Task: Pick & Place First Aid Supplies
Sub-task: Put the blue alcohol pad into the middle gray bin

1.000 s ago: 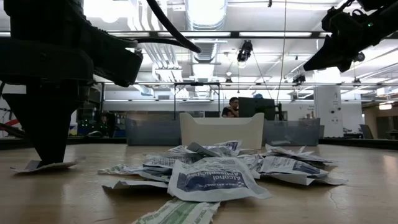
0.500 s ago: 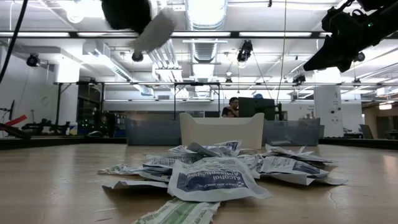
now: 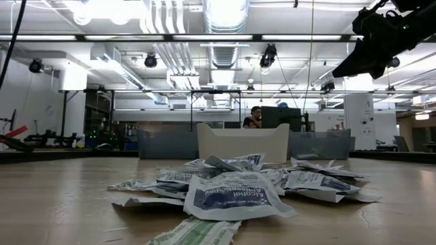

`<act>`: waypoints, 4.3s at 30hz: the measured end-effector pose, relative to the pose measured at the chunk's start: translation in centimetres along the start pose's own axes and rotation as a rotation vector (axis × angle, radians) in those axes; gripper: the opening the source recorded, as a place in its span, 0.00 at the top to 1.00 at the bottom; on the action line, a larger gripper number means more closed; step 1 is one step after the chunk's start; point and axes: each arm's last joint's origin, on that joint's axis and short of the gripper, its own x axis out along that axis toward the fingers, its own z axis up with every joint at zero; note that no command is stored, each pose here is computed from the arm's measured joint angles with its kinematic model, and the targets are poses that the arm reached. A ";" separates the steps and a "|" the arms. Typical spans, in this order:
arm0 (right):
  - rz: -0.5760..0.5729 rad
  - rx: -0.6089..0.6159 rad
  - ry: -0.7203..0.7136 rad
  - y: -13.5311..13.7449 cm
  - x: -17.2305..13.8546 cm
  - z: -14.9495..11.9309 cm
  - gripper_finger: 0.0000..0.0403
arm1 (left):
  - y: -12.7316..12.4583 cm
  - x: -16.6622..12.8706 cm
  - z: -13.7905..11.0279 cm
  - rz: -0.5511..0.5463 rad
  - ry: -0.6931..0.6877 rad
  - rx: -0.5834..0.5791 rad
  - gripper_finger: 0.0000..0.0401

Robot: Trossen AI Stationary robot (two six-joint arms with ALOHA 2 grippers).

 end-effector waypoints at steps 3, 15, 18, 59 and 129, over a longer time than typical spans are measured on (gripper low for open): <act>0.000 0.000 0.000 0.0 0.0 0.0 0.90 | 0.4 -0.1 0.3 -0.045 -0.030 0.009 1.00; 0.000 0.000 0.000 0.0 0.0 0.0 0.90 | 6.7 1.4 -2.0 0.465 0.112 -0.025 1.00; -0.001 0.000 0.000 0.0 0.0 0.0 0.90 | 9.4 1.6 -2.2 0.559 0.133 0.017 1.00; -0.005 -0.001 0.002 0.0 0.0 -0.1 0.90 | 40.6 2.2 -9.8 0.765 0.840 0.113 1.00; -0.005 -0.002 0.006 0.0 0.1 -0.2 0.90 | 9.4 7.2 -7.4 0.599 1.059 -0.215 0.67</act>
